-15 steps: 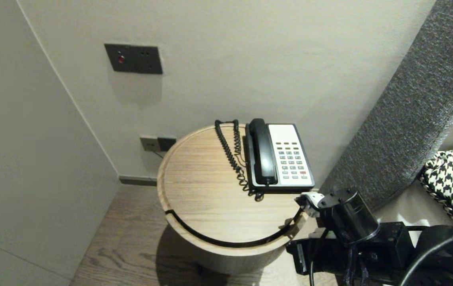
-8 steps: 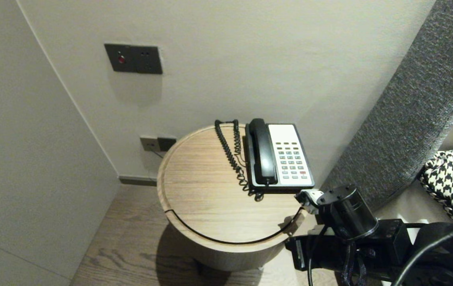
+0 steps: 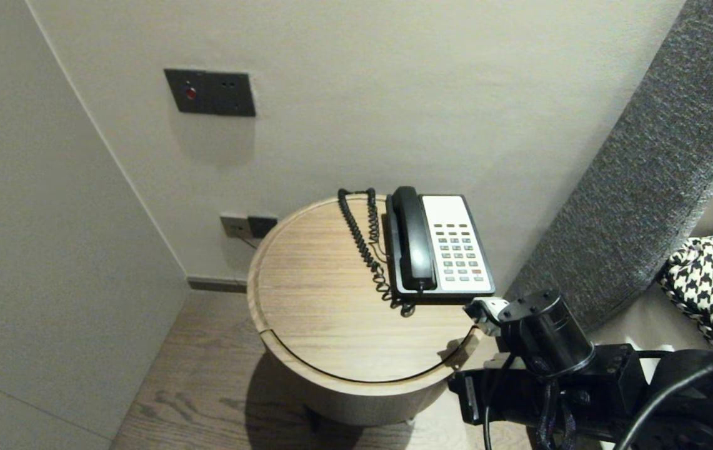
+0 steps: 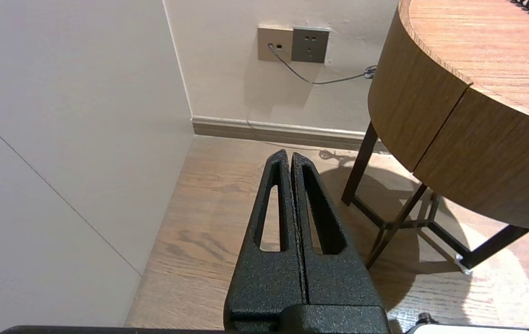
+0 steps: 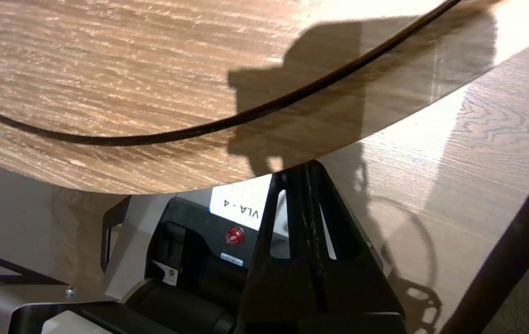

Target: Close the nightstand drawer

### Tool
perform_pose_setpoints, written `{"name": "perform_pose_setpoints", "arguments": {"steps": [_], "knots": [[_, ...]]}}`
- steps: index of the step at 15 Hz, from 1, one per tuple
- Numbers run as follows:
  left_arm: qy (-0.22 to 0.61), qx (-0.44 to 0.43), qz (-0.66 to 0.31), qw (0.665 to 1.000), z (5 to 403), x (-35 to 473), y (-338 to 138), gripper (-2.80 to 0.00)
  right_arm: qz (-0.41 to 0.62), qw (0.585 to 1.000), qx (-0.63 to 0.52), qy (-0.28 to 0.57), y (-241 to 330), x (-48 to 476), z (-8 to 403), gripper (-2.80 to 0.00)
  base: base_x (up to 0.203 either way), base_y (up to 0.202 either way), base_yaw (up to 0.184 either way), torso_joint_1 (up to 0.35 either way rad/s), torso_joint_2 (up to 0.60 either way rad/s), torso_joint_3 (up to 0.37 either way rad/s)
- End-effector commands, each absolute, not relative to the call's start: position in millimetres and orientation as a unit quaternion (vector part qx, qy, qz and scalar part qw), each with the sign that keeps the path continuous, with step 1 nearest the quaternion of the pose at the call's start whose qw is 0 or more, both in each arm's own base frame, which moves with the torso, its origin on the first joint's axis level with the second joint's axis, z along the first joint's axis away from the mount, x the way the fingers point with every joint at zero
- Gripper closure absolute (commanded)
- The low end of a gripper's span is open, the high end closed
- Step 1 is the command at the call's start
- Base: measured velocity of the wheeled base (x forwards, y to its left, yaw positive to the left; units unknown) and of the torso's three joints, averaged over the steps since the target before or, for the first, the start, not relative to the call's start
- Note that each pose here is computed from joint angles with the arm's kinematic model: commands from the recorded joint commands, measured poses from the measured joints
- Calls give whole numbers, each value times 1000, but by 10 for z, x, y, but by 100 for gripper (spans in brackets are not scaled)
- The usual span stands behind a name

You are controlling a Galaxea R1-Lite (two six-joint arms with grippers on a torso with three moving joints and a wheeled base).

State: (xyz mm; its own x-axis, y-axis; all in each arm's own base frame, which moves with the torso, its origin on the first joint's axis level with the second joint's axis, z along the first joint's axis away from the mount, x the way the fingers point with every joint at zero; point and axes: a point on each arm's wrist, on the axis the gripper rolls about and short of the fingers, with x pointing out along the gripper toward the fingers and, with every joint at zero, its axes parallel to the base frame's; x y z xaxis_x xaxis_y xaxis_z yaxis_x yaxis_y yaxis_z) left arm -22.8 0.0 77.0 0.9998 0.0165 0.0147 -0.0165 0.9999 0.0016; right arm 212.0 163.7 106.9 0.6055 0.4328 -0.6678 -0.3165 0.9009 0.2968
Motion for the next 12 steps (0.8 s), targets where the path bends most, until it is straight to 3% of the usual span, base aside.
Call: {"name": "perform_pose_setpoints", "arguments": {"steps": [1,5,12], "knots": [[-8,1,8,1000,769,-229,0,0,207,888,69,404,1609,2061,1009,0,0,0,0,0,0,0],[-8,1,8,1000,770,-229,0,0,195,882,61,424,1493,1945,906,0,0,0,0,0,0,0],[-8,1,8,1000,770,-229,0,0,68,901,64,424,879,2096,722,0,0,0,0,0,0,0]]}}
